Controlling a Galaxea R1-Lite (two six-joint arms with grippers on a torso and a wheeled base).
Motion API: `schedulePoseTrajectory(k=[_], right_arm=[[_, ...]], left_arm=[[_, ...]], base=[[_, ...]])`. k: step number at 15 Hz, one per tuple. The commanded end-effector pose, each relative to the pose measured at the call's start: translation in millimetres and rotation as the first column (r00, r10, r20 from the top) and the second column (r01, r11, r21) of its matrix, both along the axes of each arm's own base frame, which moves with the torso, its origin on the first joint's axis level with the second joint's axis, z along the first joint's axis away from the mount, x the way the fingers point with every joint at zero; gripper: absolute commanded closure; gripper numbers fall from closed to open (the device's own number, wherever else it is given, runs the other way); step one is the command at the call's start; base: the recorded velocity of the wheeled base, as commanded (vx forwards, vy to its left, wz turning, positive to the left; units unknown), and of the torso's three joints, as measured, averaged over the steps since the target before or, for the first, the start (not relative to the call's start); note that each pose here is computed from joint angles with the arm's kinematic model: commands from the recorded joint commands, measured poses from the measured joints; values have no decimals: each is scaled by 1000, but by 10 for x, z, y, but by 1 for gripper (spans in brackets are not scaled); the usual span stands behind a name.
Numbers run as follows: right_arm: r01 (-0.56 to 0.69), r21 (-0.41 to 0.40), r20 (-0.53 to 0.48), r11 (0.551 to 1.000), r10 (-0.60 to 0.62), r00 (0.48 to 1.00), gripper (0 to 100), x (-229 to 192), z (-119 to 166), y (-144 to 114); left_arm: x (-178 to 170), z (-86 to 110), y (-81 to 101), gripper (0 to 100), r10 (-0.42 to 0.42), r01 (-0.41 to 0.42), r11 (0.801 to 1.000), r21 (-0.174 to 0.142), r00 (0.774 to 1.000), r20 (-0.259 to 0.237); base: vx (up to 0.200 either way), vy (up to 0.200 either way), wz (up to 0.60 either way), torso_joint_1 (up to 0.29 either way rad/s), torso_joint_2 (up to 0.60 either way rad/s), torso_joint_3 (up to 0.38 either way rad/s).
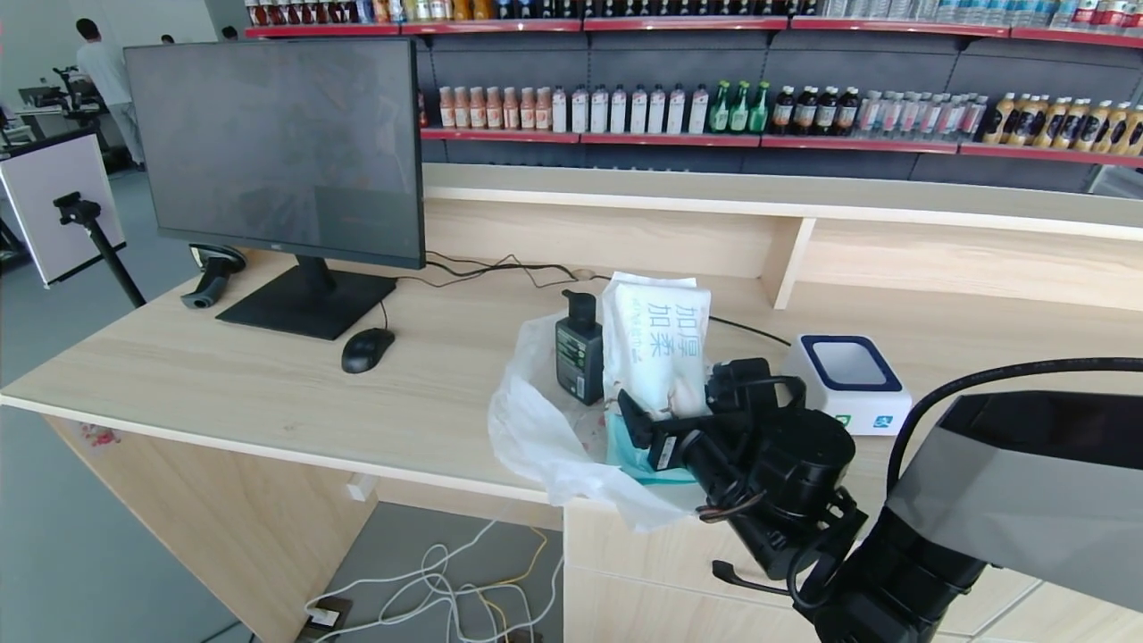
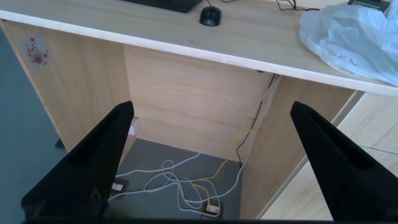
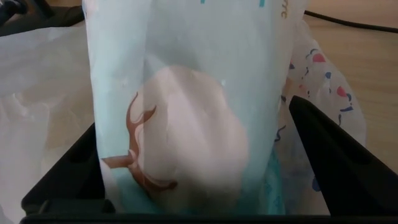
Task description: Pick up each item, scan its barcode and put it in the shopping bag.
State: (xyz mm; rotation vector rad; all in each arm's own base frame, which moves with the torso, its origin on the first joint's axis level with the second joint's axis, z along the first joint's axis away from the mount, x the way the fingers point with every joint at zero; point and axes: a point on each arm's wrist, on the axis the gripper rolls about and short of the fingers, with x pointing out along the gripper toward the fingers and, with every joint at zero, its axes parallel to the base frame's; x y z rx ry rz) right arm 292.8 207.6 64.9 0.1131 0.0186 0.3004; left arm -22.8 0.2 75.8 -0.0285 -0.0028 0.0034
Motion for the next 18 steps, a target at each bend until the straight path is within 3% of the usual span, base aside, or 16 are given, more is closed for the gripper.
schedulePoseTrajectory(k=[1, 18], right_arm=[[18, 24, 34, 1000, -19, 999, 0, 0, 141, -78], [45, 35, 54, 998, -47, 997, 0, -5, 263, -206]], left_arm=[[0, 0, 0, 0, 1, -1, 1000, -1, 1000, 0], [0, 0, 0, 0, 0, 0, 1000, 1, 1000, 0]], base=[[0, 0, 0, 0, 0, 0], [0, 0, 0, 0, 0, 0]])
